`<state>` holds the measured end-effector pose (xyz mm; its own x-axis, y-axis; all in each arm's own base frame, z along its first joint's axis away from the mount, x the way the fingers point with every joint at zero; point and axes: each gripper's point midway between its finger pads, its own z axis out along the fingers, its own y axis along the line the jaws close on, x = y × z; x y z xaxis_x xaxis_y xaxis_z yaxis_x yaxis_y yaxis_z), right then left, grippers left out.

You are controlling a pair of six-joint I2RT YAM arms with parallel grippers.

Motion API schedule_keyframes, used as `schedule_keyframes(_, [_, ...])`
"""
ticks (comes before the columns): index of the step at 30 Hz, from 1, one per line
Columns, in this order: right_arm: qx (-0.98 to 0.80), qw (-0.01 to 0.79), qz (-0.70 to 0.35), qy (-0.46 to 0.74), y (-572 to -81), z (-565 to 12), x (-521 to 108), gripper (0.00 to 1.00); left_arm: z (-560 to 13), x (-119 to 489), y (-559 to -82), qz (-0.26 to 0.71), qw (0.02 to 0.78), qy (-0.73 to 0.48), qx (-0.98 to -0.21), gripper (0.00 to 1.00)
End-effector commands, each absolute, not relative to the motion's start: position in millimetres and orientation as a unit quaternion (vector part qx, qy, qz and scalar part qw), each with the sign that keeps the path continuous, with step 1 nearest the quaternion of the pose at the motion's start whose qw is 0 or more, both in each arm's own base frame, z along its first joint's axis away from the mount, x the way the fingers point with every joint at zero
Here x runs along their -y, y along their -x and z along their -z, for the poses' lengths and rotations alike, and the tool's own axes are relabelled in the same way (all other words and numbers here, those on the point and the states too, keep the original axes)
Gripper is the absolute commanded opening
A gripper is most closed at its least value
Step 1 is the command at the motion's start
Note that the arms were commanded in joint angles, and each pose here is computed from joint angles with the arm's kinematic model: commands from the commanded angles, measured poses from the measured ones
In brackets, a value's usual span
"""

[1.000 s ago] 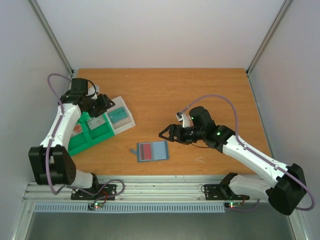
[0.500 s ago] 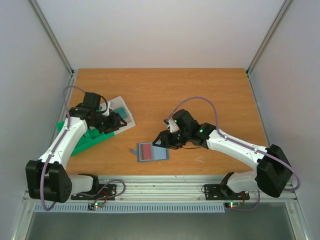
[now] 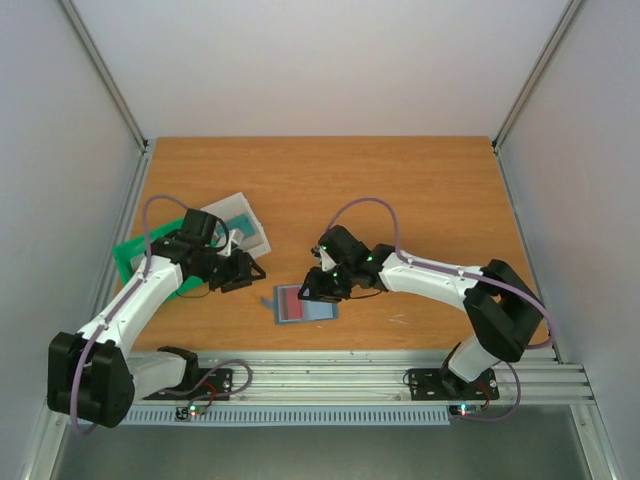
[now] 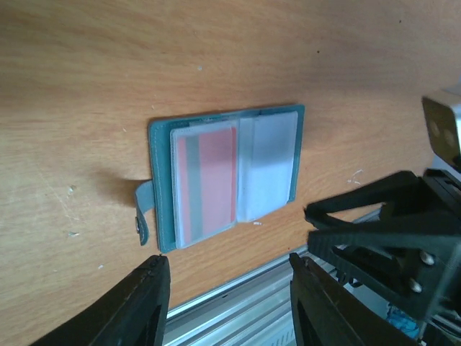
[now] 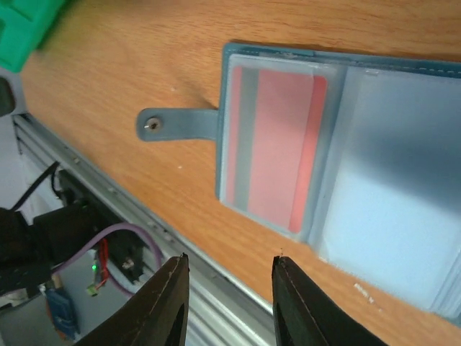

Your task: Take the credit cards out of the card holder

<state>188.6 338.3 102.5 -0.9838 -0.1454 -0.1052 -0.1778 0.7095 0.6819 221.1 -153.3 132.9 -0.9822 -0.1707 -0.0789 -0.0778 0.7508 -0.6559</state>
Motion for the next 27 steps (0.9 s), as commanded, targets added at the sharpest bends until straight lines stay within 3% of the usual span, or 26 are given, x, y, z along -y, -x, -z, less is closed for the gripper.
schedule_keyframes(1, [-0.930, 0.050, -0.354, 0.087, -201.9, -96.8, -348.0, 0.30, -139.3, 164.2, -219.7, 0.379, 0.083, 0.058, -0.920, 0.48])
schedule_keyframes(7, [-0.937, 0.068, -0.333, 0.083, -212.9, -85.1, -350.4, 0.22, -133.0, 162.2, -215.6, 0.383, 0.093, 0.087, -0.915, 0.48])
schedule_keyframes(27, [-0.949, 0.031, -0.303, 0.082, -217.2, -40.2, -364.2, 0.16, -114.7, 167.3, -213.9, 0.408, 0.083, 0.113, -0.902, 0.48])
